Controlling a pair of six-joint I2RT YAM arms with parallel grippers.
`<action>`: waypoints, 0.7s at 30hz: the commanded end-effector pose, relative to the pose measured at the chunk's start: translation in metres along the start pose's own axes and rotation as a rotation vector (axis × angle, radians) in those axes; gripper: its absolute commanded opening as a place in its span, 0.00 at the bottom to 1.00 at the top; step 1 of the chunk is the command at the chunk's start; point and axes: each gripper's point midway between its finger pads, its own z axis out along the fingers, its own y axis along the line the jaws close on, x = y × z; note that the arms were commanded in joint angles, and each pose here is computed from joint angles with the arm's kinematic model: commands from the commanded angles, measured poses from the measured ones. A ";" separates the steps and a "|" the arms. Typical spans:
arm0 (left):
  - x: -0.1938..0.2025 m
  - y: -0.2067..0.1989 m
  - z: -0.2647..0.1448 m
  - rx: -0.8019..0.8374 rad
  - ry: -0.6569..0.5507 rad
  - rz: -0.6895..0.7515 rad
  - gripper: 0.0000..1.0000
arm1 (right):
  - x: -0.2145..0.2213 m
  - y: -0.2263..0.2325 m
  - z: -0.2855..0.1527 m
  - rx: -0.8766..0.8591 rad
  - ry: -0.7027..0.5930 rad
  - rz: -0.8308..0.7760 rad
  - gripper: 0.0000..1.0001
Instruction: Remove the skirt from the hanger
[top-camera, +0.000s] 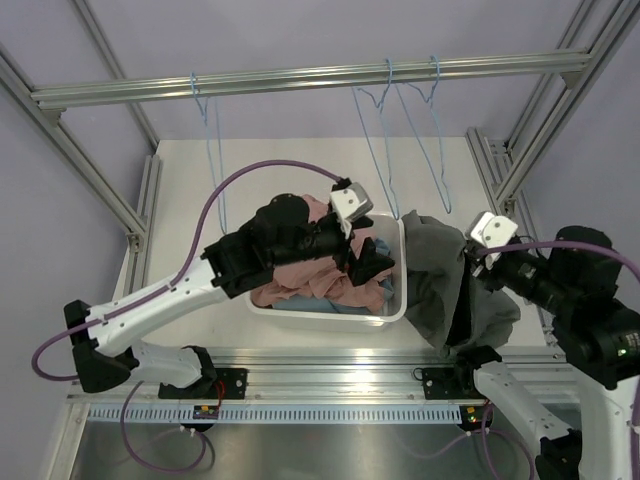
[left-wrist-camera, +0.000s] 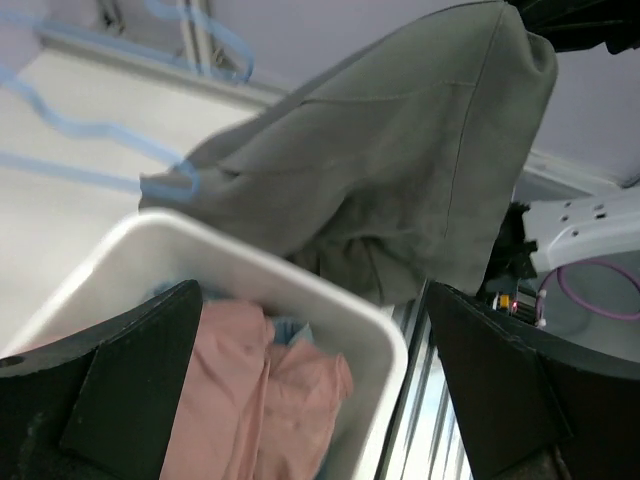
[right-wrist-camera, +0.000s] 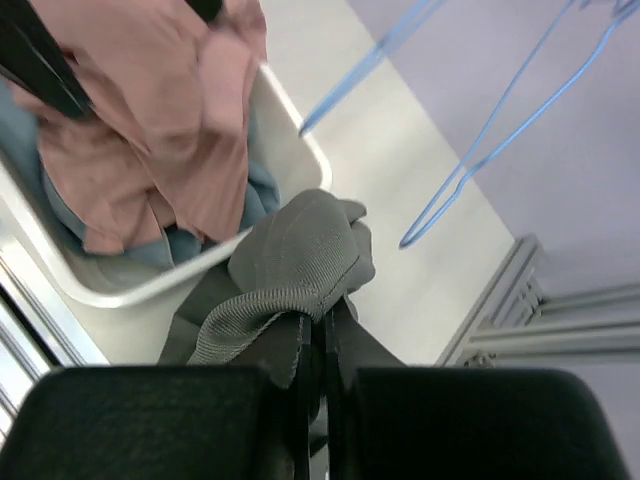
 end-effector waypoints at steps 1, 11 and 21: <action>-0.079 -0.028 0.003 0.134 -0.191 0.137 0.99 | -0.059 0.000 -0.010 -0.079 -0.165 0.068 0.00; -0.124 -0.081 0.038 0.339 -0.272 0.200 0.99 | -0.158 -0.007 -0.031 -0.226 -0.443 0.125 0.00; -0.135 -0.127 0.047 0.551 -0.315 0.099 0.86 | -0.241 -0.034 -0.047 -0.287 -0.668 0.086 0.00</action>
